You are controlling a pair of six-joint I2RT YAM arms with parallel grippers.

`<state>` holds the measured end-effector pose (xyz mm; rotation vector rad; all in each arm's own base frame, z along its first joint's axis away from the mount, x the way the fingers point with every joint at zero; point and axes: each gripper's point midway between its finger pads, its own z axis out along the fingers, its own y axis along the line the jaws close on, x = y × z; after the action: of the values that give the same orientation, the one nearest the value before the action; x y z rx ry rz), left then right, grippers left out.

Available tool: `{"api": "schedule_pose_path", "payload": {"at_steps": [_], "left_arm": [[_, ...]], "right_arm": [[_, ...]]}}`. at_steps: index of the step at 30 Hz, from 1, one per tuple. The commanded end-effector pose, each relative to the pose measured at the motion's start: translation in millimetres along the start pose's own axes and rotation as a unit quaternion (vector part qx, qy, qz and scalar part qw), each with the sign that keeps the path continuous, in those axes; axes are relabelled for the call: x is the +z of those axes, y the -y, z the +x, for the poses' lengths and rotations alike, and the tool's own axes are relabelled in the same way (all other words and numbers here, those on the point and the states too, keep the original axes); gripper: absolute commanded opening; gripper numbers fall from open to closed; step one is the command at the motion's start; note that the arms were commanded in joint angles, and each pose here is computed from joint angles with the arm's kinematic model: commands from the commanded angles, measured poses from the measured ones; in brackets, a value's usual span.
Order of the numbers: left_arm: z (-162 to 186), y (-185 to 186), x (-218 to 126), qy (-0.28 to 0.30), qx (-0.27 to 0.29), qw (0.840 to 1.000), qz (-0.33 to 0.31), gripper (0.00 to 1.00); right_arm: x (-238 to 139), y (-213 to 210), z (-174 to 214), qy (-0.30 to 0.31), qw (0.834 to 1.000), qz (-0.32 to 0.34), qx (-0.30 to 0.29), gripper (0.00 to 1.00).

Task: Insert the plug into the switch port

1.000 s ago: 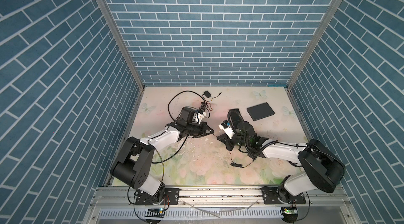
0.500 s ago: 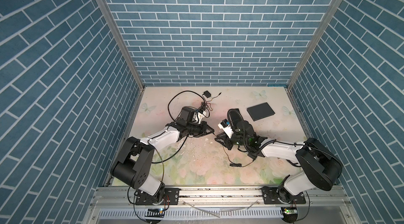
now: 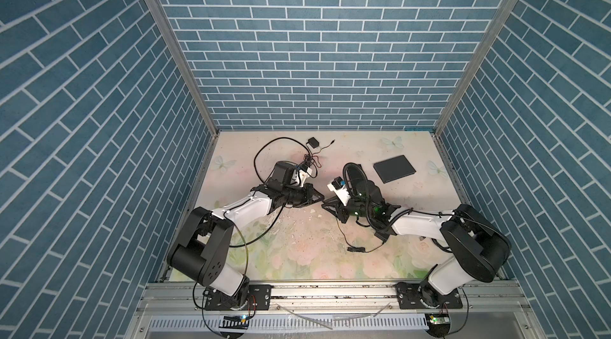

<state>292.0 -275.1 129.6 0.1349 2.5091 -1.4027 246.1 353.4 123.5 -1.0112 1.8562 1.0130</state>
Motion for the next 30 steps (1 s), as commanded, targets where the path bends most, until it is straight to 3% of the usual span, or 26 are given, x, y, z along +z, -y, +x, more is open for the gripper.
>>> {"api": "schedule_pose_path", "payload": {"at_steps": [1, 13, 14, 17, 20, 25, 30], "left_arm": [[0, 4, 0, 0.002, 0.008, 1.0, 0.005, 0.01], [-1, 5, 0, 0.003, 0.007, 1.0, 0.006, 0.01], [-1, 4, 1, 0.003, 0.006, 1.0, 0.004, 0.04], [-2, -1, -1, 0.008, 0.005, 1.0, -0.012, 0.39], [-11, -11, -7, 0.021, 0.016, 0.997, -0.067, 0.58], [-45, -19, -23, 0.063, 0.048, 0.983, -0.164, 0.65], [-66, -24, 0, 0.06, 0.057, 0.978, -0.193, 0.65]], "right_arm": [[0, -4, -24, 0.031, 0.999, -0.007, -0.008, 0.23], [1, -2, -22, 0.024, 1.0, -0.001, -0.013, 0.04], [1, -1, -22, 0.024, 1.0, -0.001, -0.012, 0.03], [1, -1, -18, 0.019, 1.0, -0.001, -0.006, 0.02], [0, 3, -5, 0.003, 1.0, 0.009, 0.004, 0.02], [-11, 30, 8, -0.015, 0.998, 0.061, 0.029, 0.02], [-37, 82, 5, -0.03, 0.983, 0.169, 0.065, 0.02]]}}
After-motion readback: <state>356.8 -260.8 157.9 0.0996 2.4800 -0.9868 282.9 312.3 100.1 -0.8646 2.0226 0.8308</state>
